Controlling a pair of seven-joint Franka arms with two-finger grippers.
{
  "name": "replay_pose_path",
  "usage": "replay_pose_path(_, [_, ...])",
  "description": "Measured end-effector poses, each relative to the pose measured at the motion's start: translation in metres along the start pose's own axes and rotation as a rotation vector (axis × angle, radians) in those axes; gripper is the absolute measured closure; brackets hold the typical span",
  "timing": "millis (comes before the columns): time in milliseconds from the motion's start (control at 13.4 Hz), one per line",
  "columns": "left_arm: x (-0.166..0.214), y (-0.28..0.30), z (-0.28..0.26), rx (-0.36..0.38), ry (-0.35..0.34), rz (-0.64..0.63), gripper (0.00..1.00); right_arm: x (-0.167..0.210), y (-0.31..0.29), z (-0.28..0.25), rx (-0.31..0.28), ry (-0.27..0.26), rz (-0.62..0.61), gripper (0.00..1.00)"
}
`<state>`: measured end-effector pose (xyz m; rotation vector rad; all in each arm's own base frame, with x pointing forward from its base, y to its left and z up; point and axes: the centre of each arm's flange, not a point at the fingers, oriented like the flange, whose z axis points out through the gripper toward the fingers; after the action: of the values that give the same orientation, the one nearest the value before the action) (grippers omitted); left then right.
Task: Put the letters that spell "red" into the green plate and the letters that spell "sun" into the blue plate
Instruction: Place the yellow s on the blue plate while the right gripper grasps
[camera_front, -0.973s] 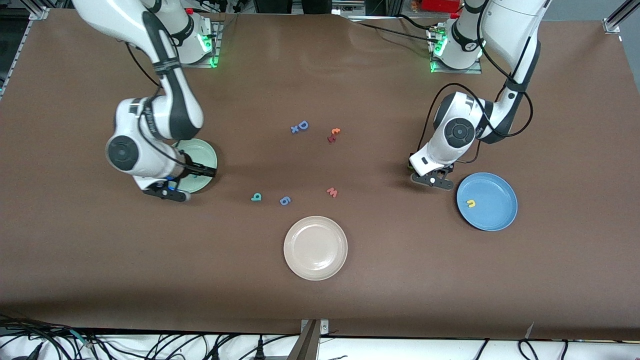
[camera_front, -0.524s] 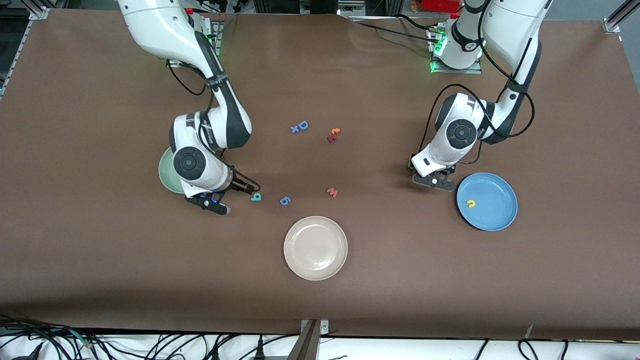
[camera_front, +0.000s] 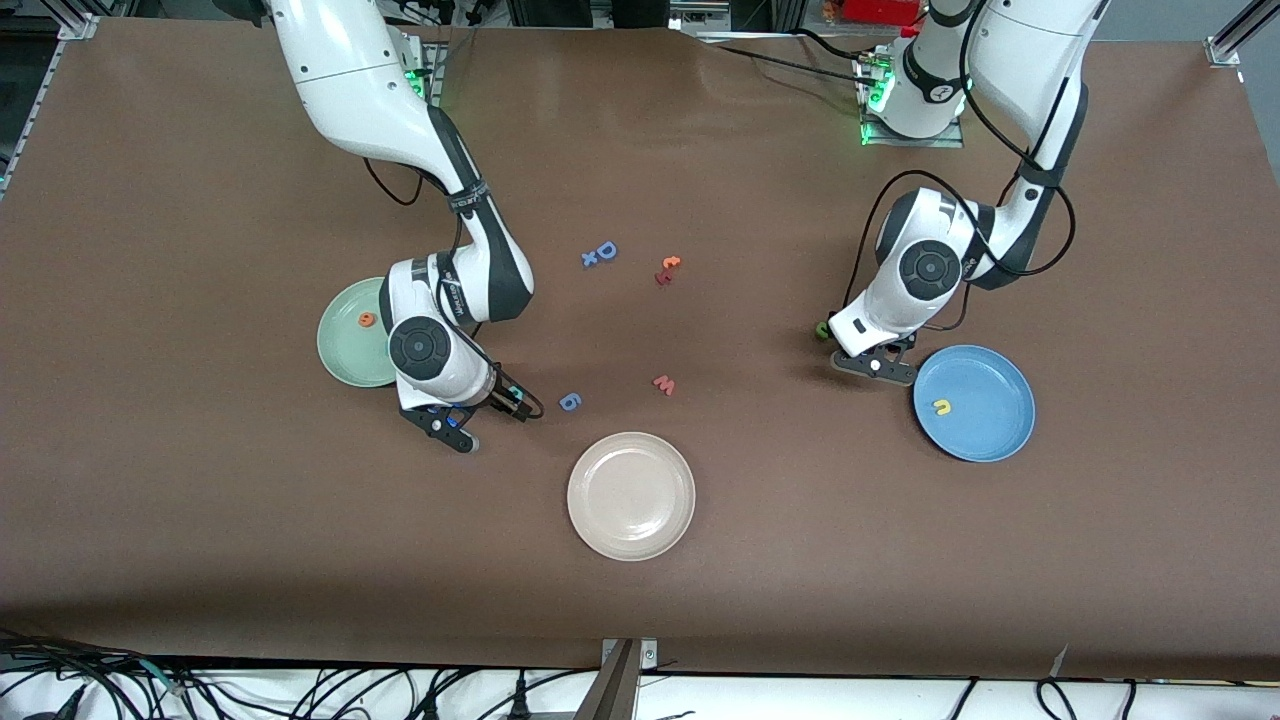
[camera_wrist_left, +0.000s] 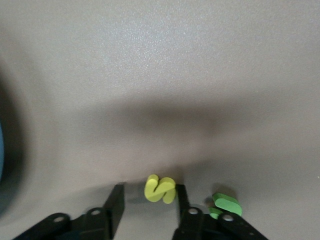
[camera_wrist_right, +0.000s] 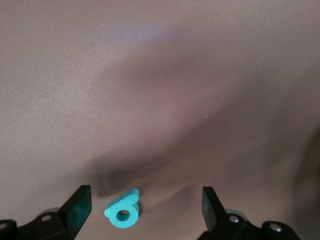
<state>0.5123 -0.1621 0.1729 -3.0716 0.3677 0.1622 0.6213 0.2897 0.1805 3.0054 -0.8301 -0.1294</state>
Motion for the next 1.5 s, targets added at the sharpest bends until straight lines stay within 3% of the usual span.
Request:
replay_pose_path(224, [0.0,0.0,0.0,0.0,0.0,0.0,0.59,-0.004,-0.004,0.005,0.016,-0.01,0.009,0.02])
replay_pose_path(374, [0.0,0.0,0.0,0.0,0.001,0.001,0.71,-0.012,-0.008,0.01,0.014,-0.013,-0.002,0.06])
replay_pose_path(599, [0.001,0.0,0.0,0.0,0.003,0.001,0.72,-0.015,-0.011,0.01,0.016,-0.011,-0.008,0.12])
replay_pose_path(673, [0.001,0.0,-0.001,0.0,0.004,0.001,0.72,-0.015,-0.012,0.009,0.018,-0.01,-0.009,0.18])
replay_pose_path(973, [0.011,-0.011,-0.018,0.005,0.038,0.036,0.72,-0.014,-0.016,0.002,0.031,-0.002,-0.012,0.66])
replay_pose_path(1048, [0.016,-0.023,-0.029,0.011,0.047,0.053,0.72,-0.014,-0.017,0.002,0.031,-0.002,-0.012,0.7])
replay_pose_path(1497, [0.022,-0.109,-0.065,0.053,0.078,0.152,0.72,-0.013,-0.016,0.001,0.025,-0.006,-0.032,0.7])
